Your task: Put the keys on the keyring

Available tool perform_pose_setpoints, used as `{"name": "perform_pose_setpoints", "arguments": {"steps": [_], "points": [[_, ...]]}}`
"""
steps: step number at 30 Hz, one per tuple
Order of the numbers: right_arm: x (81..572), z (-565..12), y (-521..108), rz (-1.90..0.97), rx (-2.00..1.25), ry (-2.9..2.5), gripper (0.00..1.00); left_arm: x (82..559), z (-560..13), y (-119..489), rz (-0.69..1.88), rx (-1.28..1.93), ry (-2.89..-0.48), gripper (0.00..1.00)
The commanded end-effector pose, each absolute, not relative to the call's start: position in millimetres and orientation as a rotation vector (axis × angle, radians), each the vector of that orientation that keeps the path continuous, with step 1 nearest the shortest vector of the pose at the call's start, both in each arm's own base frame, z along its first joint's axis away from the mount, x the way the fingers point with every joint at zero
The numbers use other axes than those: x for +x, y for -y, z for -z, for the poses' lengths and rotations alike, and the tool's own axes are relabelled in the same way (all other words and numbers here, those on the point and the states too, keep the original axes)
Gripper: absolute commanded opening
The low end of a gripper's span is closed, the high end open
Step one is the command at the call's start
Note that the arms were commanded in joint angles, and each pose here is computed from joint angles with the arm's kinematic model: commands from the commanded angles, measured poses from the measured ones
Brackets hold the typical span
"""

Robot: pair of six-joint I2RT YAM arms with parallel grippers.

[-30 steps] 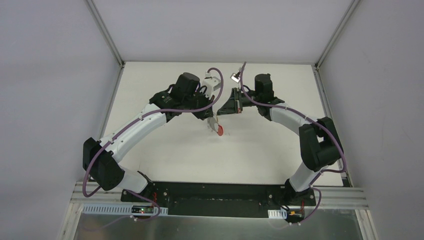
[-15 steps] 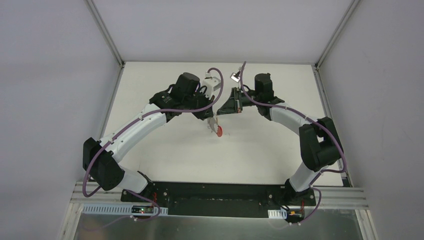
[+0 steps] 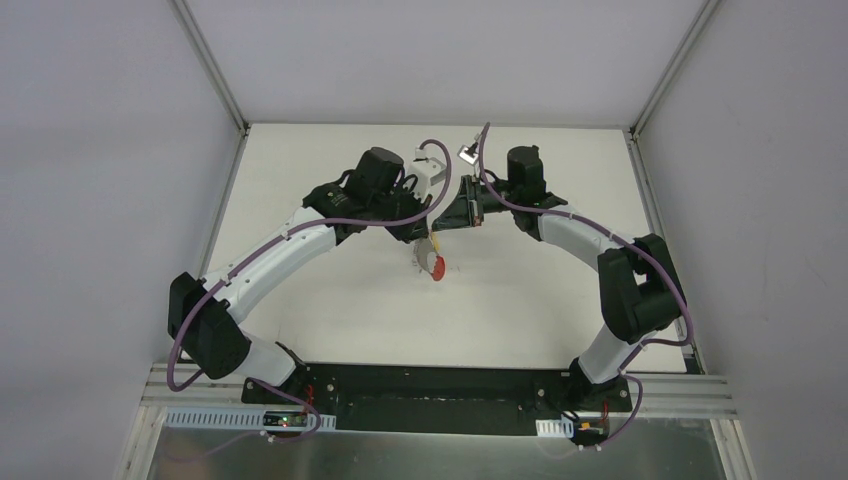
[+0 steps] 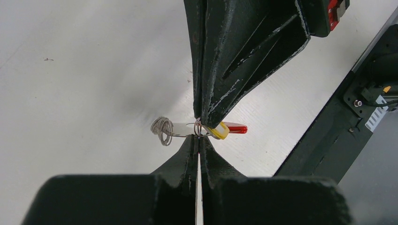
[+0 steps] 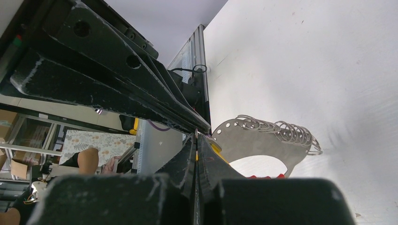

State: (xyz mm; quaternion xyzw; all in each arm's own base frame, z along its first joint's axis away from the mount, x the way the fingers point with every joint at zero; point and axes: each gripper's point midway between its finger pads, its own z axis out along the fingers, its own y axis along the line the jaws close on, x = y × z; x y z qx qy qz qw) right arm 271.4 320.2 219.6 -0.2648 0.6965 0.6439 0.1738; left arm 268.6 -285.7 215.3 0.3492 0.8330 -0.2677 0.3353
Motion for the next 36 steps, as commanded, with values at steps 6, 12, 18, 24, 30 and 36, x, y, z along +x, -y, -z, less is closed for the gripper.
{"name": "perform_pose_setpoints", "arguments": {"steps": [6,12,18,24,30,36], "points": [[276.5,-237.1,-317.6,-1.803,-0.811,-1.88,0.0,267.1,-234.6,292.5,0.719,0.941,-2.087,0.0],[281.2,-230.7,-312.9,-1.787,-0.8,-1.892,0.0,267.5,-235.1,290.4,0.706,0.941,-2.078,0.0],[284.0,-228.2,-310.8,-1.778,-0.794,-1.902,0.0,266.8,-236.2,289.4,0.703,0.944,-2.073,0.0],[279.3,-228.0,-310.3,-1.789,-0.817,-1.895,0.0,268.3,-235.5,288.9,0.693,0.943,-2.073,0.0],[271.4,-230.1,-310.2,-1.821,-0.859,-1.876,0.0,269.2,-234.3,288.1,0.684,0.946,-2.073,0.0],[267.5,-235.7,-313.1,-1.869,-0.862,-1.858,0.0,270.3,-233.5,288.0,0.678,0.948,-2.073,0.0]]}}
